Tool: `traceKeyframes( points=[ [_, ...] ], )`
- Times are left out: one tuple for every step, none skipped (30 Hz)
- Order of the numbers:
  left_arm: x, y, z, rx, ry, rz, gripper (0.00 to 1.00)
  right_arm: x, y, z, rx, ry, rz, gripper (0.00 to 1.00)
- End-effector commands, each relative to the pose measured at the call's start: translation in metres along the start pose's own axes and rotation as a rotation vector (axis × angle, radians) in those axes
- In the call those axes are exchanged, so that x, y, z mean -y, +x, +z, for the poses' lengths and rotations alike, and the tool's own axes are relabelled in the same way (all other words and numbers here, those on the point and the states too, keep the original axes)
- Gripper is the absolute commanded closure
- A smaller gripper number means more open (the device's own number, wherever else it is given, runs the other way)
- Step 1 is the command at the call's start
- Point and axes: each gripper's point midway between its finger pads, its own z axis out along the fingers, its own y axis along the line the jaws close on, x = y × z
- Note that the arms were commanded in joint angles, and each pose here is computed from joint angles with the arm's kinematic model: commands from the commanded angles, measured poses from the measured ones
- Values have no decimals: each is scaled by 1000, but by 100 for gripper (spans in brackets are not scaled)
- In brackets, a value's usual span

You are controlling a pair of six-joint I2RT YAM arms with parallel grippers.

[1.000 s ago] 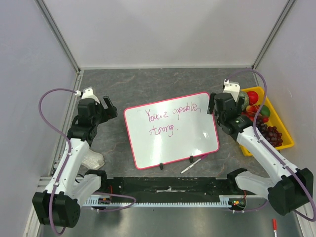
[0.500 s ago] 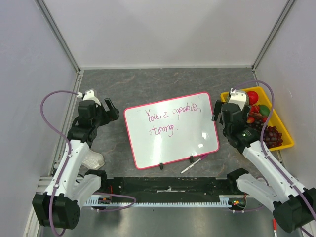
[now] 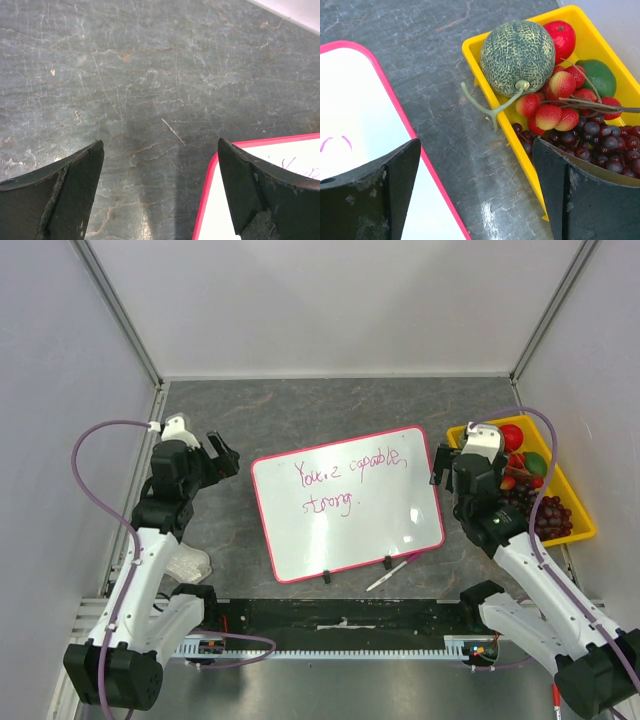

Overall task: Write a sentence on the whiteboard
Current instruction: Reset both arms

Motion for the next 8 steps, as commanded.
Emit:
traceKeyframes(
  points=[
    [18,-44,-6,137,62,28,1,-3,-22,3,94,-11,28,2],
    [19,-46,-5,145,64,28,1,-5,-25,5,112,-16,29,2],
    [19,-46,-4,149,62,26,1,-9,-28,6,130,-31,23,2],
    [19,-48,-3,156,65,26,2,-11,-31,8,152,-44,17,2],
    [19,-48,-1,157,65,27,4,-13,-35,9,175,-53,7,2],
    [20,-48,0,162,65,30,5,-16,-39,11,199,-59,10,2],
    [17,-49,2,169,56,34,5,-16,-41,14,214,-53,1,2],
    [16,-49,3,175,51,46,5,-14,-42,17,229,-39,3,2]
  ],
)
